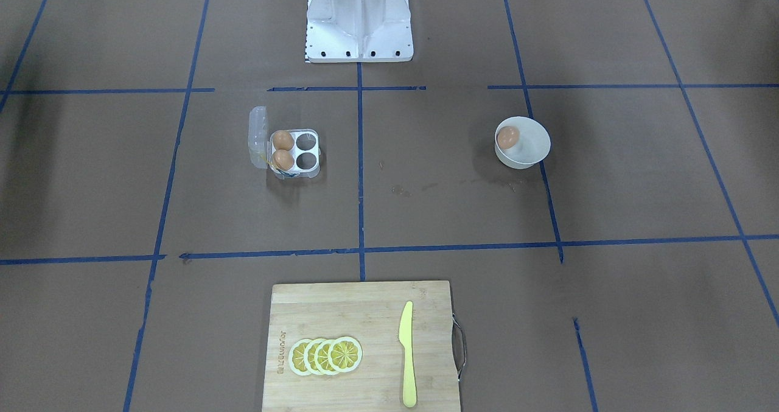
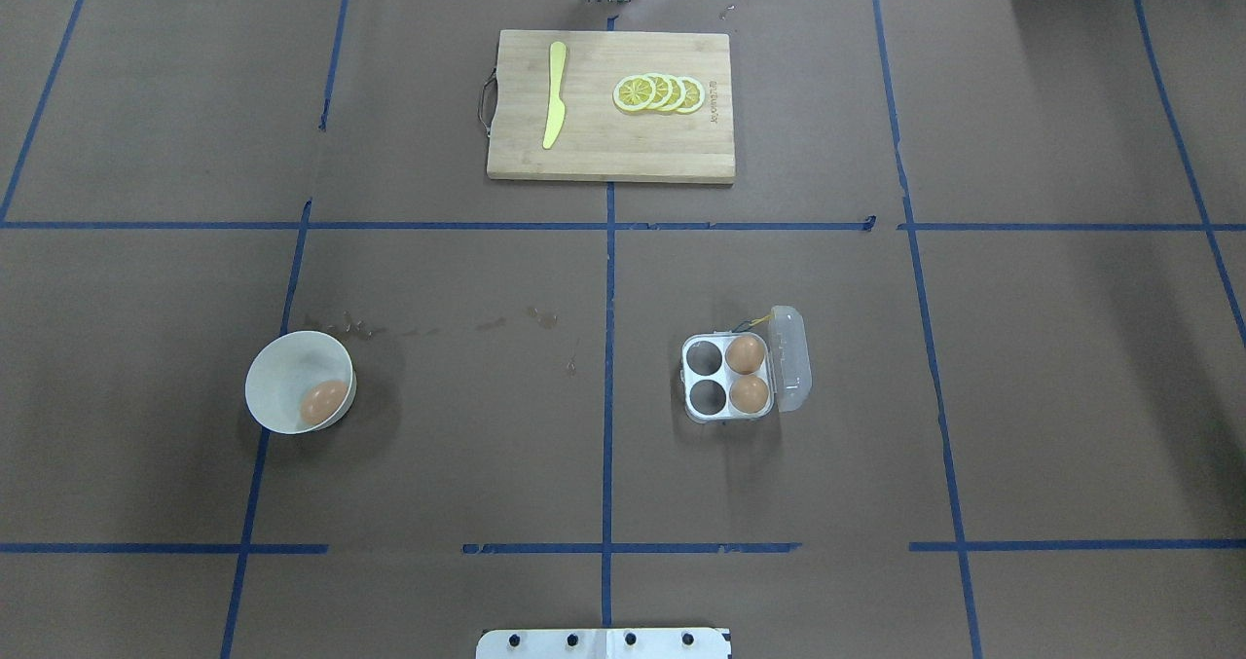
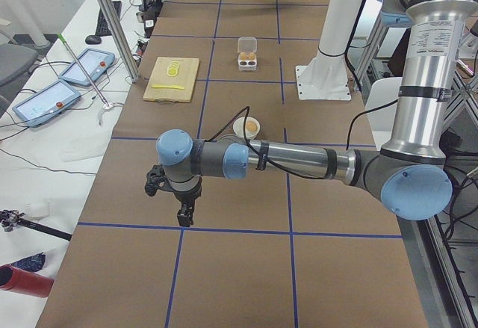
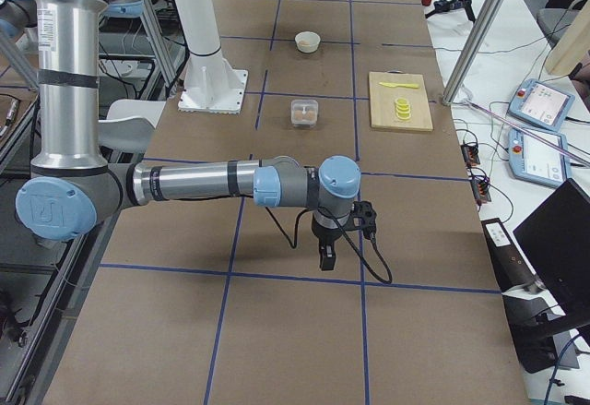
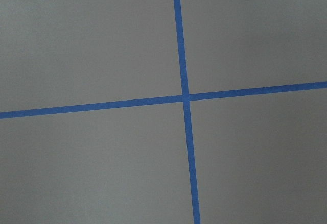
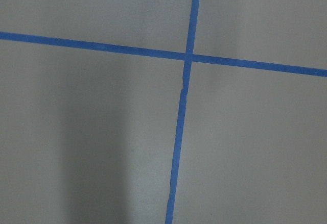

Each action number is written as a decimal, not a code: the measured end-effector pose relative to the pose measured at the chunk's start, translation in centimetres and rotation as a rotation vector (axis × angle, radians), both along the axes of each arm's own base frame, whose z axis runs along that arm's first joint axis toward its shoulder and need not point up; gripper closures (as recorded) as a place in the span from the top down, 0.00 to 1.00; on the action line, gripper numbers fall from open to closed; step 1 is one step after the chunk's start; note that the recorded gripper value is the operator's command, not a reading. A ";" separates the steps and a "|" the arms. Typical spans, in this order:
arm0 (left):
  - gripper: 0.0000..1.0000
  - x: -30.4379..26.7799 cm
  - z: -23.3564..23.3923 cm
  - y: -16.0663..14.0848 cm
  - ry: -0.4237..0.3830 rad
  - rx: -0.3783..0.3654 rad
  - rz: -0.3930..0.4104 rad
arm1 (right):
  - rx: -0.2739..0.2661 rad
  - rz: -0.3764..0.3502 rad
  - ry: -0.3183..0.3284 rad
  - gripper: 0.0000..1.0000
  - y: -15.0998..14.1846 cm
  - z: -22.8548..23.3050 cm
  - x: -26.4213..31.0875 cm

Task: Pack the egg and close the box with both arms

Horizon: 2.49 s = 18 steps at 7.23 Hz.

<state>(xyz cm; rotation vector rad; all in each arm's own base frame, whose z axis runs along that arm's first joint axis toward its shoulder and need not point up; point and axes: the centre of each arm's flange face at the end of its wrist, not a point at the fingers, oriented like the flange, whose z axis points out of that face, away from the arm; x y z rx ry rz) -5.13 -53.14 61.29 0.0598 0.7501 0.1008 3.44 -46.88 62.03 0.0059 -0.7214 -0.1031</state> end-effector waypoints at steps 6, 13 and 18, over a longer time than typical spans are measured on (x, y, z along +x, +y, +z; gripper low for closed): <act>1.00 0.0 -3.2 -0.4 0.001 0.059 -0.007 | 0.002 0.011 0.002 1.00 -0.3 0.0 0.3; 1.00 3.8 -6.4 -1.0 0.019 0.225 0.061 | 0.001 0.020 -0.009 1.00 -0.3 -0.5 0.1; 1.00 24.0 -16.0 2.6 0.147 0.395 0.325 | 0.035 0.023 -0.015 1.00 -0.5 -0.8 0.0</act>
